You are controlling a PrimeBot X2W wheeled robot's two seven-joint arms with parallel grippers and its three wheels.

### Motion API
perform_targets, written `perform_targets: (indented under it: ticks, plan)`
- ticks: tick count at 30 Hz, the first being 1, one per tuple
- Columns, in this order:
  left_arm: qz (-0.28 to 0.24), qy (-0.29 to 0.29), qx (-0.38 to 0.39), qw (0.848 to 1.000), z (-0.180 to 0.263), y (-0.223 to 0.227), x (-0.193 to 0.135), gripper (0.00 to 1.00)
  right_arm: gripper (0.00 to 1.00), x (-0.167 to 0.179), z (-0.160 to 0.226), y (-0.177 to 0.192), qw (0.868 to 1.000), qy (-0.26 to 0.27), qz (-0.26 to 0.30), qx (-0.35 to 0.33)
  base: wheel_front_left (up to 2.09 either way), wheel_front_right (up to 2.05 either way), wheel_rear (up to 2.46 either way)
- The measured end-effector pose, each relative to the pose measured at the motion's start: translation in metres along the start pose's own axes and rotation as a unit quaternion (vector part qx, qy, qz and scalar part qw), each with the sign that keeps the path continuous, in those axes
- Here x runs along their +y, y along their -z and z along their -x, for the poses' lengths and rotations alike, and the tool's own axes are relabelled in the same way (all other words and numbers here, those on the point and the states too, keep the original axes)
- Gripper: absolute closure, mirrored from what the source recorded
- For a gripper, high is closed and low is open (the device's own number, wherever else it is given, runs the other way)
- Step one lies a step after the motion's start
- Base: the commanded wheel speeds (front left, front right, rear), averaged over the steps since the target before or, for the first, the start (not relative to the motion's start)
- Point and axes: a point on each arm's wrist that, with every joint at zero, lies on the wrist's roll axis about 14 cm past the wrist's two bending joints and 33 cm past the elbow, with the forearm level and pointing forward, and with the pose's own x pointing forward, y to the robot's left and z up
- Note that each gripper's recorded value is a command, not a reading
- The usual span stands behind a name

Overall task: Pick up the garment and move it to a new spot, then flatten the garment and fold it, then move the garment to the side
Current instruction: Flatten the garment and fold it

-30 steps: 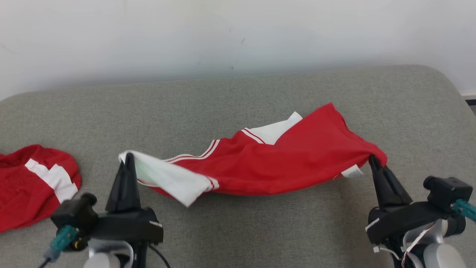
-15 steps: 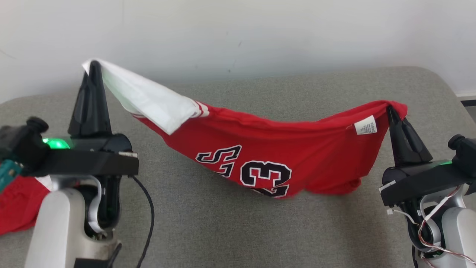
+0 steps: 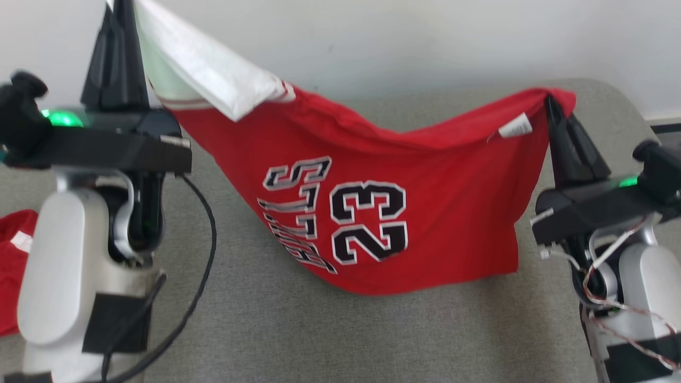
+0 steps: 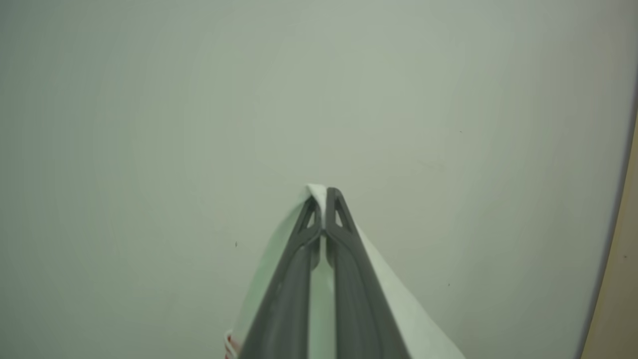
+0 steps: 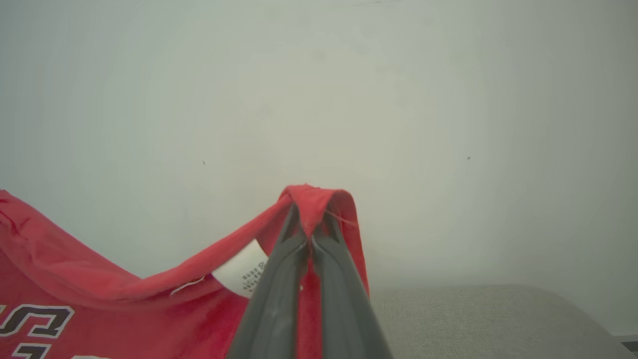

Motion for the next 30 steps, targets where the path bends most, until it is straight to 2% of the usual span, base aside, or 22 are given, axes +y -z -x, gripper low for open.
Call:
perform_targets:
  ticks: [16, 21, 26, 30]
  plan:
    - [-0.026, 0.024, -0.035, 0.999, -0.074, 0.014, 0.010, 1.00, 1.00, 0.004, -0.077, 0.003, 0.999, -0.029, 0.039, -0.013, 0.00, 0.00, 0.00]
    - [-0.025, 0.028, -0.045, 0.998, -0.094, 0.025, 0.015, 1.00, 1.00, -0.002, -0.105, -0.002, 0.998, -0.027, 0.047, -0.037, 0.00, 0.00, 0.00]
    - [-0.044, 0.029, -0.055, 0.997, -0.111, 0.032, 0.025, 1.00, 1.00, -0.006, -0.127, -0.007, 0.996, -0.023, 0.056, -0.065, 0.00, 0.00, 0.00]
    - [-0.051, 0.046, -0.076, 0.995, -0.122, 0.027, 0.018, 1.00, 1.00, -0.008, -0.138, -0.015, 0.994, -0.021, 0.066, -0.085, 0.00, 0.00, 0.00]
